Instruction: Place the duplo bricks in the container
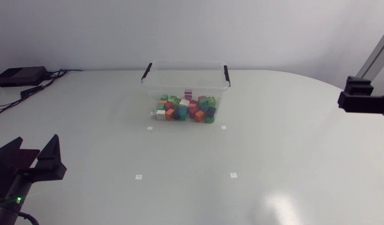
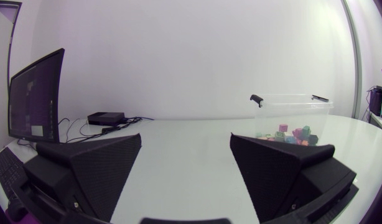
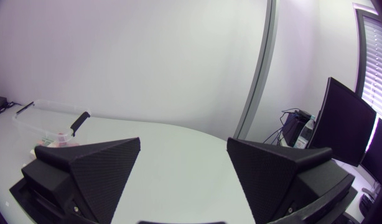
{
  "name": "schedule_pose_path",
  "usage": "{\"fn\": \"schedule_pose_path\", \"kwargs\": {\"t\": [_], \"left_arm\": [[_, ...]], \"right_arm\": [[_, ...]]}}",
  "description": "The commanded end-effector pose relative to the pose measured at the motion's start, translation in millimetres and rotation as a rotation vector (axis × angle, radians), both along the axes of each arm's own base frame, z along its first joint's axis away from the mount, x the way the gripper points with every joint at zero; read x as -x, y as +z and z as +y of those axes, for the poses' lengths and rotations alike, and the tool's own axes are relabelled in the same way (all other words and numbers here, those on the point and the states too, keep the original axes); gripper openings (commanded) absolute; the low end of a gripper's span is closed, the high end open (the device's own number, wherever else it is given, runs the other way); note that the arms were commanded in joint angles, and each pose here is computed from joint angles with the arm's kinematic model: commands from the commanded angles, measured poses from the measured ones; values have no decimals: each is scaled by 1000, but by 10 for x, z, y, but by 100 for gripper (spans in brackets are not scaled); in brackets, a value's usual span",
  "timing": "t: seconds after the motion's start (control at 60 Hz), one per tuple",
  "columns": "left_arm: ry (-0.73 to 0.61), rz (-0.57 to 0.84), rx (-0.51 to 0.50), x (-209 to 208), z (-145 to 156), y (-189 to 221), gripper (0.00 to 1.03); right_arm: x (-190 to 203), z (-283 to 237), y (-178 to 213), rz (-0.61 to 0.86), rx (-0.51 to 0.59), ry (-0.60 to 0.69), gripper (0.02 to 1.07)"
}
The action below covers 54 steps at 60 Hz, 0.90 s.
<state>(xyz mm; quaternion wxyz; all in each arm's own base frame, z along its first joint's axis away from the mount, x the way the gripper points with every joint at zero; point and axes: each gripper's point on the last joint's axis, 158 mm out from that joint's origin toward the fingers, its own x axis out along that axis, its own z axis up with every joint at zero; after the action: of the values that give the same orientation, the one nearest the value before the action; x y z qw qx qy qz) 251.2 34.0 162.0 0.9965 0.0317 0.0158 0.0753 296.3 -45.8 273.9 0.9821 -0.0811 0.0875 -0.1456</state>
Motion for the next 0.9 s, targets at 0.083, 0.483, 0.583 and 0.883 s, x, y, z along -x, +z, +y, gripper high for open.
{"fn": "schedule_pose_path", "kwargs": {"t": [0.083,0.483,0.583,0.883], "left_arm": [[9,6,-9,2,23,-51,99],[-70,15,26,-20,-154,-82,99],[-89,18,34,-24,-197,-89,99],[-149,27,61,-30,-334,-112,99]], "right_arm": [[141,-37,-251,0,28,-4,102],[318,161,-681,-60,-65,120,102],[348,214,-790,-73,-86,151,102],[411,388,-1145,-111,-152,250,102]]}}
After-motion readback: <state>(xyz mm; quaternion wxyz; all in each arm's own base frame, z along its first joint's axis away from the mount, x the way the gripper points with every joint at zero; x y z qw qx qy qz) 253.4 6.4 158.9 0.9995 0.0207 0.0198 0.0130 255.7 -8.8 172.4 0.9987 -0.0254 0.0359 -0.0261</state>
